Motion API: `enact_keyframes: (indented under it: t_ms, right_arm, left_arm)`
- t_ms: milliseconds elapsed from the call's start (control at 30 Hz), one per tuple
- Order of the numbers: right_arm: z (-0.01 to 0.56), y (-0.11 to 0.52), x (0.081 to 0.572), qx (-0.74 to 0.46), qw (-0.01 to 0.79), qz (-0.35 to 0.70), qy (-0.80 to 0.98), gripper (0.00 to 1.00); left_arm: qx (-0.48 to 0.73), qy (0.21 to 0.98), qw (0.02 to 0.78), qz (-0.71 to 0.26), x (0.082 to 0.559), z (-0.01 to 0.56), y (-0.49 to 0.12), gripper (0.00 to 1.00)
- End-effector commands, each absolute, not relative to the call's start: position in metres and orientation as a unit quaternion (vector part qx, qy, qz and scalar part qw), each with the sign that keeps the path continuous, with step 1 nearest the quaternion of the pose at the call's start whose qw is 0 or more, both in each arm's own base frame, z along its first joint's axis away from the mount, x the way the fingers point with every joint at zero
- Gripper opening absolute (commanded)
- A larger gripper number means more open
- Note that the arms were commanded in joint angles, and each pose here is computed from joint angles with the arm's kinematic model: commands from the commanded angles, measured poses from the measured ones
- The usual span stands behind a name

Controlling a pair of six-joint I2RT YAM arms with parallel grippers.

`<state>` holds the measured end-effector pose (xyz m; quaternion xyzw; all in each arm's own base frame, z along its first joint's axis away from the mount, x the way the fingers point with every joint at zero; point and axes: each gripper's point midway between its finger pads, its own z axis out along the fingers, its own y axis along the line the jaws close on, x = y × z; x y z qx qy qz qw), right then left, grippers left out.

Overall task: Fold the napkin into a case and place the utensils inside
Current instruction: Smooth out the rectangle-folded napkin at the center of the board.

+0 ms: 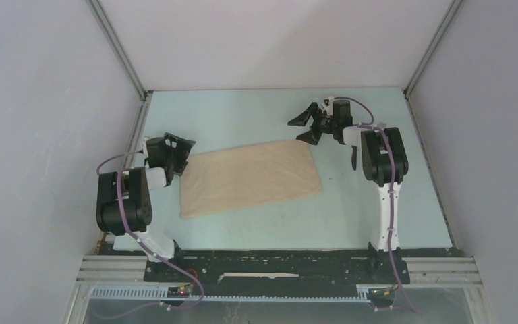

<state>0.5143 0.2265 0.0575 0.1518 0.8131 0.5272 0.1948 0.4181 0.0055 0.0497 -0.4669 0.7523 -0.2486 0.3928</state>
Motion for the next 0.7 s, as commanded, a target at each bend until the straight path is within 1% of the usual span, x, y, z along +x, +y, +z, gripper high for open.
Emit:
enact_keyframes:
  t_ms: [0, 133, 200, 267, 367, 433, 500, 567, 667]
  right_arm:
    - [0.022, 0.191, 0.528, 0.211, 0.186, 0.477, 0.832, 1.00]
    - [0.023, 0.180, 0.538, 0.225, 0.180, 0.490, 0.823, 1.00]
    - [0.030, 0.177, 0.542, 0.217, 0.181, 0.485, 0.827, 1.00]
    - [0.048, 0.173, 0.541, 0.199, 0.183, 0.474, 0.838, 1.00]
    - [0.092, 0.177, 0.534, 0.152, 0.211, 0.463, 0.848, 1.00]
    - [0.124, 0.192, 0.524, 0.112, 0.233, 0.464, 0.848, 1.00]
    - [0.143, 0.220, 0.510, 0.077, 0.249, 0.476, 0.840, 1.00]
    - [0.152, 0.257, 0.494, 0.049, 0.249, 0.514, 0.819, 1.00]
    - [0.147, 0.308, 0.474, 0.041, 0.220, 0.571, 0.790, 1.00]
  left_arm:
    - [-0.499, 0.736, 0.403, -0.215, 0.415, 0.044, 0.036, 1.00]
    - [-0.496, 0.736, 0.397, -0.232, 0.425, 0.049, 0.042, 1.00]
    - [-0.473, 0.739, 0.405, -0.258, 0.436, 0.066, 0.037, 0.99]
    - [-0.441, 0.741, 0.426, -0.274, 0.442, 0.091, 0.031, 0.99]
    - [-0.402, 0.739, 0.453, -0.295, 0.444, 0.128, 0.021, 0.99]
    - [-0.378, 0.739, 0.460, -0.316, 0.444, 0.145, 0.004, 0.99]
    - [-0.350, 0.745, 0.458, -0.335, 0.444, 0.156, -0.022, 0.99]
    - [-0.321, 0.754, 0.438, -0.370, 0.444, 0.155, -0.065, 1.00]
    - [-0.288, 0.747, 0.409, -0.437, 0.449, 0.151, -0.123, 0.99]
